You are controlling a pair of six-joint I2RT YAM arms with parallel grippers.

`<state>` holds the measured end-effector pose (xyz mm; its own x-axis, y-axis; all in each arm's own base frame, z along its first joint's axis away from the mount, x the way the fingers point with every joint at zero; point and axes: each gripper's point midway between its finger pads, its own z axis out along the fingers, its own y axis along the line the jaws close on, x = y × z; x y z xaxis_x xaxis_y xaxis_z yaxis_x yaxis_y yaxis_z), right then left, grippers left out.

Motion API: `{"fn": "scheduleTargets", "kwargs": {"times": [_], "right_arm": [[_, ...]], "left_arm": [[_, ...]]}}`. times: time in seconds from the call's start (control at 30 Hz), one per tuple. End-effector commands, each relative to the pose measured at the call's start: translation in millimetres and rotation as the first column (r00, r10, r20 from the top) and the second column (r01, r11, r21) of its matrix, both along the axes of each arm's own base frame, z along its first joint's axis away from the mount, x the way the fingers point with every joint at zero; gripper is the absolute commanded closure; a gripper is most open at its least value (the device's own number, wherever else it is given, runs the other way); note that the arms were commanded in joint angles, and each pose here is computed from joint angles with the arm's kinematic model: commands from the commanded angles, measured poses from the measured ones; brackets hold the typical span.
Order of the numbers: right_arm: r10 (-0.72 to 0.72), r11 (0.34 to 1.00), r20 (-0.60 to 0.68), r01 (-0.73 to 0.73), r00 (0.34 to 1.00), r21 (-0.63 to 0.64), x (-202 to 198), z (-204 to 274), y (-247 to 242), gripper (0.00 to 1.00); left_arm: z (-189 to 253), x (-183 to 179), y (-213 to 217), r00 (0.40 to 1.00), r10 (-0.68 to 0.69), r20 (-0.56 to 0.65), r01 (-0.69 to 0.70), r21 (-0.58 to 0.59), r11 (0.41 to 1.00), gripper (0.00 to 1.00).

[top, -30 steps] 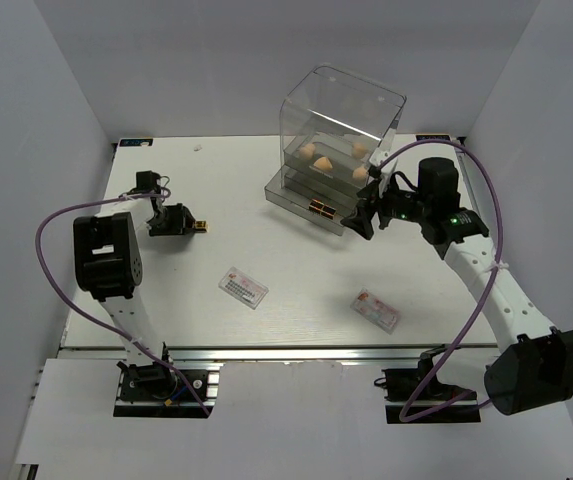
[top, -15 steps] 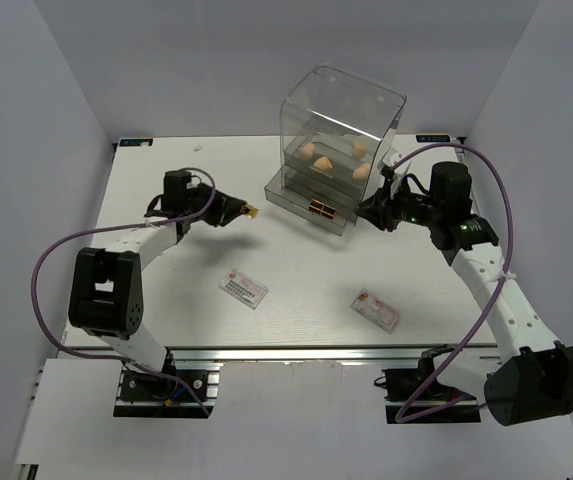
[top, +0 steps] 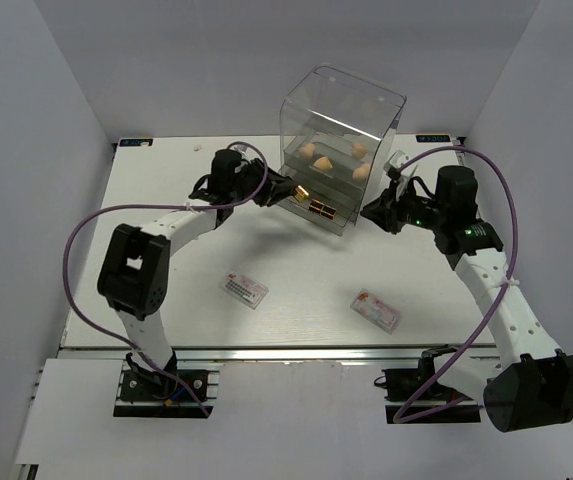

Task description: Organize the makeup

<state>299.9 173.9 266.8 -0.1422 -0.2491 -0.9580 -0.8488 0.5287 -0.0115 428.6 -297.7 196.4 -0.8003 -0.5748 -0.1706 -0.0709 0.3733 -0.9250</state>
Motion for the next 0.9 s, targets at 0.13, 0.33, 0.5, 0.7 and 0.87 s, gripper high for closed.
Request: {"fn": "scheduleTargets", "kwargs": {"times": [0.13,0.33,0.5,0.7,0.87], "right_arm": [[-0.005,1.000,0.032,0.004,0.999,0.017,-3.9,6.7,-3.4,0.76],[-0.002,1.000,0.023,0.001,1.000,0.018,-6.0,4.1,-4.3,0.73],[0.033,0.999,0.018,-0.033,0.999,-0.009,-11.0,-4.6,-4.1,0.67],[0.107,0.989,-0.053,-0.112,0.993,-0.098,-29.7,-42.6,-8.2,0.40],[0.081,0.977,-0.197,-0.117,0.977,-0.181,-43.0,-85.6,-17.7,0.35]], "left_arm": [[3.4,28.7,-24.1,1.000,-0.001,0.020,0.001,-0.013,1.000,0.52],[16.3,42.8,-34.0,0.998,-0.022,0.053,0.023,-0.026,0.999,0.37],[35.3,41.3,-38.8,0.993,-0.058,0.104,0.065,-0.059,0.996,0.32],[73.5,21.0,-22.1,0.965,-0.061,0.255,0.077,-0.051,0.996,0.20],[93.9,-6.1,23.8,0.925,-0.034,0.379,-0.003,0.097,0.995,0.11]]}}
